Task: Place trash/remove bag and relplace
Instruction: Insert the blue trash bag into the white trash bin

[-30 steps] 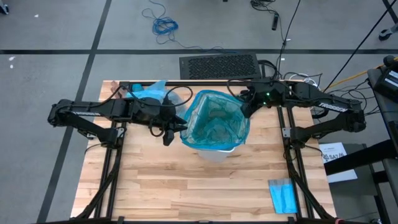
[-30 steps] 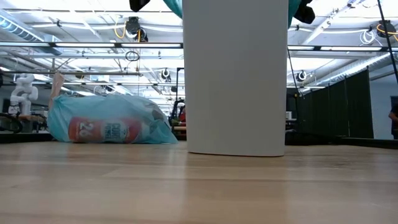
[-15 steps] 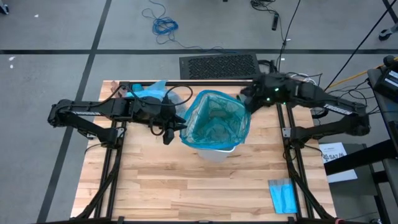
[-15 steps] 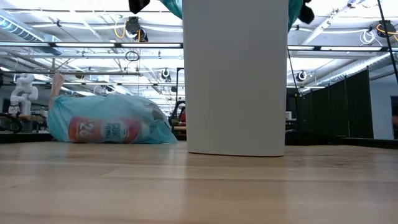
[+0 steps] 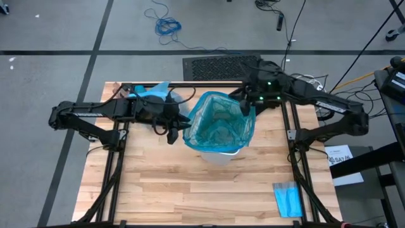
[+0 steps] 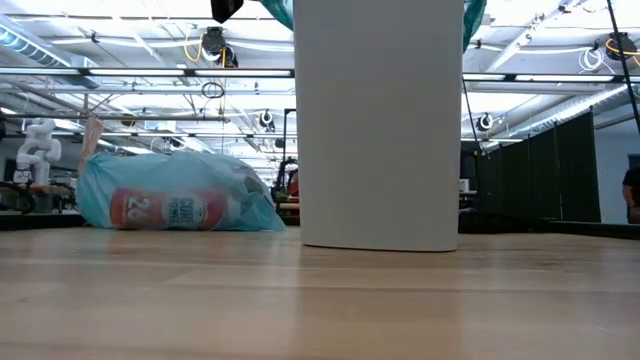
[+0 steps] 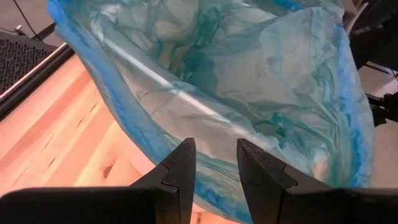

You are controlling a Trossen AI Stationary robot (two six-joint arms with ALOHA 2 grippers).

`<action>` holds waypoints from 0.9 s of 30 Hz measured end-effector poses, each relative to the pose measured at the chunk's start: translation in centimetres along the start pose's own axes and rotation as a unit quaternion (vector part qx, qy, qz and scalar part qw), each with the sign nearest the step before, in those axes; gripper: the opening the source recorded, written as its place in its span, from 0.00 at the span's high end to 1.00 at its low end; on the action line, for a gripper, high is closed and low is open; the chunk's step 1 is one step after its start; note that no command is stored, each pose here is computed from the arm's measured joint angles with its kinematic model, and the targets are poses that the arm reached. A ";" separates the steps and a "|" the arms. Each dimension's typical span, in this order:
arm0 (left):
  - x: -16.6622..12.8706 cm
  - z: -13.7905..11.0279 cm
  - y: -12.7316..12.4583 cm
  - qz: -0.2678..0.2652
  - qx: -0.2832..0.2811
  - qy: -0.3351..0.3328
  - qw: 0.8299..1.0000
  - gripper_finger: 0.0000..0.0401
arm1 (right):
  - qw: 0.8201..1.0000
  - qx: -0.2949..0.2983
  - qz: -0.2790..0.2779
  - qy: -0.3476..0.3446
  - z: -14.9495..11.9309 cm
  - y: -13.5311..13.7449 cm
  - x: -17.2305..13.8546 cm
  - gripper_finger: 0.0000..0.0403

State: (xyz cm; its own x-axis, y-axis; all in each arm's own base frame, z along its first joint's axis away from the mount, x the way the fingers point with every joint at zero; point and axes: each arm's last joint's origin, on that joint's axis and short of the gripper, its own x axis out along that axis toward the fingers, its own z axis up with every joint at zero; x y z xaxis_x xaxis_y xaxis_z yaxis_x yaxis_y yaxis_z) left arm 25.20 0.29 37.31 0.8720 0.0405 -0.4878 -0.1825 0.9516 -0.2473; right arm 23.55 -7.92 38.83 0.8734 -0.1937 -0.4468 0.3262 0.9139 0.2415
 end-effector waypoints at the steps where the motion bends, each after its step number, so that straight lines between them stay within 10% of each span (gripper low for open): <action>1: 0.0 0.0 0.1 0.001 -0.001 0.000 1.000 0.72 | 1.000 0.001 0.009 0.003 0.0 -0.1 0.4 1.00; 27: 3.7 -0.8 1.0 -0.014 -0.011 0.062 0.998 0.72 | 0.992 0.058 0.046 0.104 -1.2 -5.2 4.1 1.00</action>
State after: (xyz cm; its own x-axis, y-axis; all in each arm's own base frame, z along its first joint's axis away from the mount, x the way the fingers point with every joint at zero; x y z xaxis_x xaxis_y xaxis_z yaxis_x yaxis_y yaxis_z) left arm 27.89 1.13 34.63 0.8142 -0.0251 -0.5801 -0.1699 0.9450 -0.2794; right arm 25.02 -13.05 34.74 0.8122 -0.0223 -0.5830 0.2981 0.8748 0.3819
